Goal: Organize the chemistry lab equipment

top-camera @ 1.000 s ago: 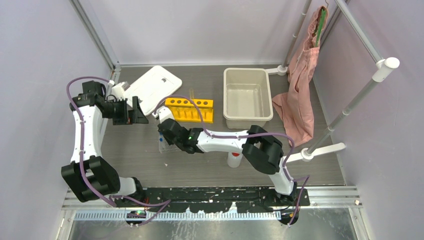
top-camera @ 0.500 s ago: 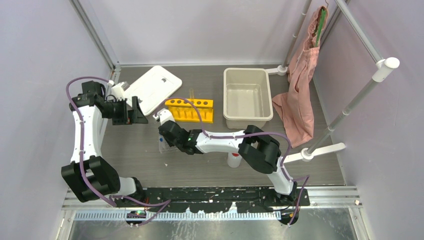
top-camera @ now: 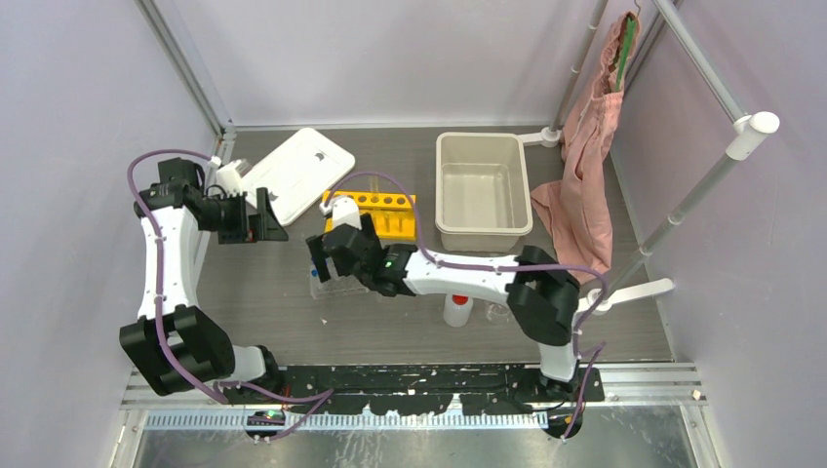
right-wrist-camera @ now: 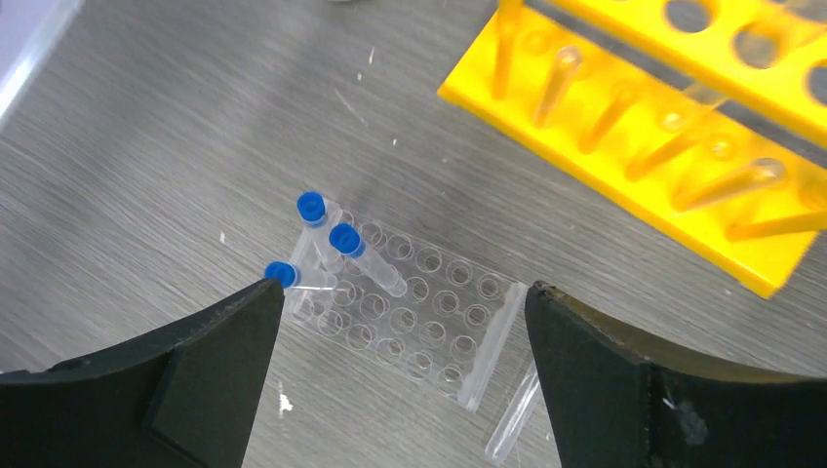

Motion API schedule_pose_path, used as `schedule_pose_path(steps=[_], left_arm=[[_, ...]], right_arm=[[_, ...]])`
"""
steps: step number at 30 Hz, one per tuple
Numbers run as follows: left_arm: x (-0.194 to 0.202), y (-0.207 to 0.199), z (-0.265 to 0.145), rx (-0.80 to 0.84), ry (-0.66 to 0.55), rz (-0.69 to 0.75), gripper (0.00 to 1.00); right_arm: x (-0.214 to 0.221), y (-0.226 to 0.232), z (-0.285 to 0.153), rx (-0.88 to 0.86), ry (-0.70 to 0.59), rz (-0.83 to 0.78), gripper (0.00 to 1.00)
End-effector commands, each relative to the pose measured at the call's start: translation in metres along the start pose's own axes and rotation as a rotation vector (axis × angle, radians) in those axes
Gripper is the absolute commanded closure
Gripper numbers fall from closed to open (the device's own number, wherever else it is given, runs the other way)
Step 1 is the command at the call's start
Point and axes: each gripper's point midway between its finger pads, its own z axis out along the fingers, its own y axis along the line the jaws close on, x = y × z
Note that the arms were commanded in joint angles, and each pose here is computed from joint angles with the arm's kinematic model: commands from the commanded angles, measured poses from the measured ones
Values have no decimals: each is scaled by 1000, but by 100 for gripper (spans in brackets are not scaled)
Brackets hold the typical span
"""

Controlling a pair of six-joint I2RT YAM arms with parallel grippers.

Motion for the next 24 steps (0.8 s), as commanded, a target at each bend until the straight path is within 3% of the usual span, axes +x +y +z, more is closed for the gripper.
schedule_pose_path(steps=[1,5,14,24], left_arm=[[-15,-7,-14,-8,-77,56,0],[-15,-8,-16,-10,-77,60,0],[-14,-11,-18,-8,-80,57,0],[-14,-11,-20,-16,-86,68,0]], right_arm=[[-50,-19,-38,57,-90,191,0],[-26,-29,-45,49,-16,230,3],[40,-55,-35,166,254,346,47],[75,-66,-13,221,378,365,51]])
